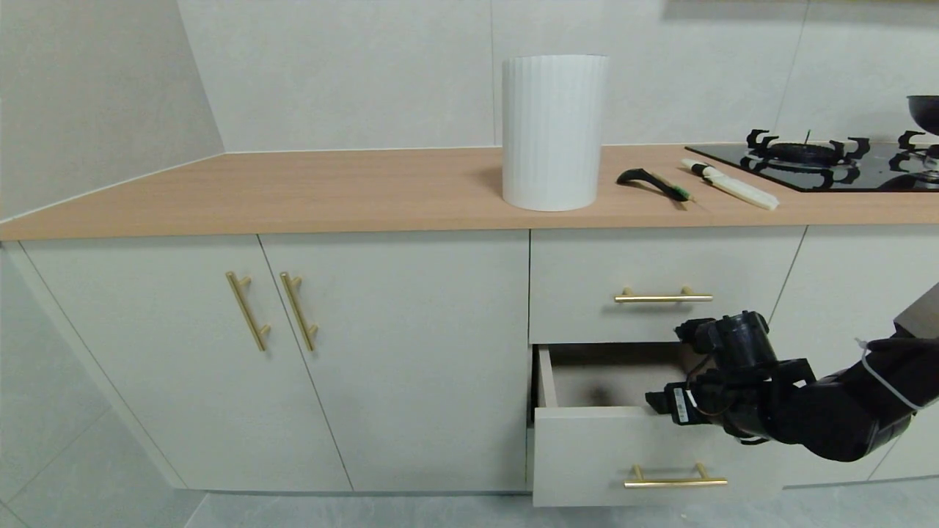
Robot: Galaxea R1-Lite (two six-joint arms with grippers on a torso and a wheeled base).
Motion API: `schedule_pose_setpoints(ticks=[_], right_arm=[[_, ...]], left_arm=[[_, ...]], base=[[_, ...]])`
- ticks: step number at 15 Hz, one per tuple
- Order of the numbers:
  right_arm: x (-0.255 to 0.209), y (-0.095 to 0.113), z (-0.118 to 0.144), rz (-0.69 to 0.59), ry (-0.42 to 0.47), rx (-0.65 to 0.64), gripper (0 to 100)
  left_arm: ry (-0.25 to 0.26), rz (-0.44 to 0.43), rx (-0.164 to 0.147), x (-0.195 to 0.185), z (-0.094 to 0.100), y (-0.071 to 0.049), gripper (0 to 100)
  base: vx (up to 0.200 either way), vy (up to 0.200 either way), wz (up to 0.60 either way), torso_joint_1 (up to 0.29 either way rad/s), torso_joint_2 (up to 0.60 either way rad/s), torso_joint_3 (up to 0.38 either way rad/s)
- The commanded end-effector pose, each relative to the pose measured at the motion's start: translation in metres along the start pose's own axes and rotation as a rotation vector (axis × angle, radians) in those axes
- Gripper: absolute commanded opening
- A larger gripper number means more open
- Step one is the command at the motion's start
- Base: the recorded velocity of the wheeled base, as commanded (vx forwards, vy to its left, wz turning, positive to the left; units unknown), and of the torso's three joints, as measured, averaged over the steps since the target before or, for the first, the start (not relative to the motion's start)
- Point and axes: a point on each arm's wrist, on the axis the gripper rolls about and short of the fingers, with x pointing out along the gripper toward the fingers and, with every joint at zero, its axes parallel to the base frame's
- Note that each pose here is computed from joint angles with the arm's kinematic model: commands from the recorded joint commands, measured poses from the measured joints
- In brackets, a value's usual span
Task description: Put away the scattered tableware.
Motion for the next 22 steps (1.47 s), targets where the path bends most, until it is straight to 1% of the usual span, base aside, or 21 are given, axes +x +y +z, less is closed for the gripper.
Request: schedule_pose_setpoints(ticks=[1,3,4,6,8,13,15,16,17,18,20,21,22], right_arm=[[-0.010,-0.001,0.006,0.015,-0.014,-0.012,100],[-0.025,-0.004,0.007,0.051,0.028,-0.034,100],[-0.035,-0.005,0.007,0.070,0.069,-0.045,100],[-0.048,-0.006,0.006,0.103,0.113,-0.075,100],[-0.054,-0.006,0.000,0.106,0.164,-0.135,100],[-0.064,-0.002,-0.011,0.119,0.266,-0.224,100],[-0.071,-0.003,-0.017,0.126,0.322,-0.287,100],[-0.079,-0.003,-0.022,0.152,0.369,-0.333,100],[-0.082,-0.004,-0.023,0.163,0.384,-0.349,100],[-0.089,-0.006,-0.025,0.193,0.419,-0.384,100],[-0.100,-0.008,-0.030,0.278,0.469,-0.437,100],[-0.102,-0.008,-0.032,0.285,0.486,-0.453,100],[-0.106,-0.006,-0.036,0.294,0.528,-0.481,100]], left_arm=[[-0.001,-0.001,0.000,0.000,0.000,0.000,100],[-0.001,0.001,0.000,0.000,0.000,0.000,100],[-0.001,-0.001,0.000,0.000,0.000,0.000,100],[-0.001,-0.001,0.000,0.000,0.000,0.000,100],[-0.001,0.001,0.000,0.000,0.000,0.000,100],[-0.001,-0.001,0.000,0.000,0.000,0.000,100],[-0.001,-0.001,0.000,0.000,0.000,0.000,100],[-0.001,0.001,0.000,0.000,0.000,0.000,100],[-0.001,0.001,0.000,0.000,0.000,0.000,100],[-0.001,0.001,0.000,0.000,0.000,0.000,100],[-0.001,0.001,0.000,0.000,0.000,0.000,100],[-0.001,-0.001,0.000,0.000,0.000,0.000,100],[-0.001,0.001,0.000,0.000,0.000,0.000,100]], base=[[0.000,0.000,0.00,0.000,0.00,0.000],[0.000,0.000,0.00,0.000,0.00,0.000],[0.000,0.000,0.00,0.000,0.00,0.000],[0.000,0.000,0.00,0.000,0.00,0.000],[0.000,0.000,0.00,0.000,0.00,0.000],[0.000,0.000,0.00,0.000,0.00,0.000],[0.000,0.000,0.00,0.000,0.00,0.000],[0.000,0.000,0.00,0.000,0.00,0.000],[0.000,0.000,0.00,0.000,0.00,0.000],[0.000,0.000,0.00,0.000,0.00,0.000],[0.000,0.000,0.00,0.000,0.00,0.000],[0.000,0.000,0.00,0.000,0.00,0.000],[0.000,0.000,0.00,0.000,0.00,0.000]])
